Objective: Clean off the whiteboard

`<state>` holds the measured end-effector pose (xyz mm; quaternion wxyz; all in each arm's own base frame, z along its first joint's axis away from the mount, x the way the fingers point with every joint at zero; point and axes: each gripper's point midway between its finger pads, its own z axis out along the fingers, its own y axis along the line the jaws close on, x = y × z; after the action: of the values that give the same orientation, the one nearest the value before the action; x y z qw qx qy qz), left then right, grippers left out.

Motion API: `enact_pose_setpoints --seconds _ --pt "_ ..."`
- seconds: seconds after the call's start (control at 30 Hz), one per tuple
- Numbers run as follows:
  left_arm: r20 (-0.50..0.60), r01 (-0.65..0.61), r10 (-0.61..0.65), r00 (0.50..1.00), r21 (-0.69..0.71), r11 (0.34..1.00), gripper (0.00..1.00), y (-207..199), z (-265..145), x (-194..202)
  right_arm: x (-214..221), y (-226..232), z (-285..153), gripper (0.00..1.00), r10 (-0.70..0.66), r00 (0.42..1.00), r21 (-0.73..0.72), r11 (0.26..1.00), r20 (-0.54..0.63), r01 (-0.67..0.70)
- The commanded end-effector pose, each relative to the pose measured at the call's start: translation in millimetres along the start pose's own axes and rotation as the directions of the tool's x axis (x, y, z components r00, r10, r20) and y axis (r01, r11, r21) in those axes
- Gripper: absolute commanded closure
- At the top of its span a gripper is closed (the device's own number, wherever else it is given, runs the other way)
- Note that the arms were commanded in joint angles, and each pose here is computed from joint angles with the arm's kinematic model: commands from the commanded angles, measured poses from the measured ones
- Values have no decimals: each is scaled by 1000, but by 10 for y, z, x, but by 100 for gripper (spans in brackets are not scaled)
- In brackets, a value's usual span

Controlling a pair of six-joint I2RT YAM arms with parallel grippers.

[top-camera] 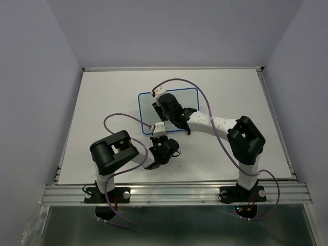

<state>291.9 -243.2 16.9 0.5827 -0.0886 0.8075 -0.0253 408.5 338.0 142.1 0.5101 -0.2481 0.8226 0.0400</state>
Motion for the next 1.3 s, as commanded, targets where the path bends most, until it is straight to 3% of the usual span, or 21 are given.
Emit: enact_pose_setpoints --seconds 0.0,0.1,0.23,0.53,0.7,0.77,0.87,1.1,1.27 --pt "-194 -152 151 969 13 988 100 329 -30 625 211 557 -67 99 -81 995 -231 971 -66 63" --pt "-180 -152 151 972 10 988 100 311 -16 586 208 545 -51 99 -86 994 -223 972 -64 70" --pt "-178 -150 149 973 11 989 100 300 -8 591 12 200 33 99 -53 998 -6 999 -35 53" --pt "-182 -147 144 973 -1 989 100 384 -26 630 -480 -593 110 99 73 994 184 979 80 -86" --pt "-184 -150 147 972 -5 989 100 402 -24 651 -540 -597 123 99 23 996 145 989 91 -36" --pt "-185 -151 148 972 -6 988 100 407 -23 662 -480 -344 121 99 -8 996 -5 1000 91 8" --pt "-182 -155 151 972 -9 988 100 407 -15 662 -387 -80 69 99 -39 995 -117 992 87 49" --pt "-186 -160 155 970 -11 987 100 408 -6 686 8 350 19 99 -161 987 -172 973 -21 155" --pt "-183 -162 156 971 -17 987 100 423 -1 694 189 626 -79 99 -121 987 -281 956 -103 88"
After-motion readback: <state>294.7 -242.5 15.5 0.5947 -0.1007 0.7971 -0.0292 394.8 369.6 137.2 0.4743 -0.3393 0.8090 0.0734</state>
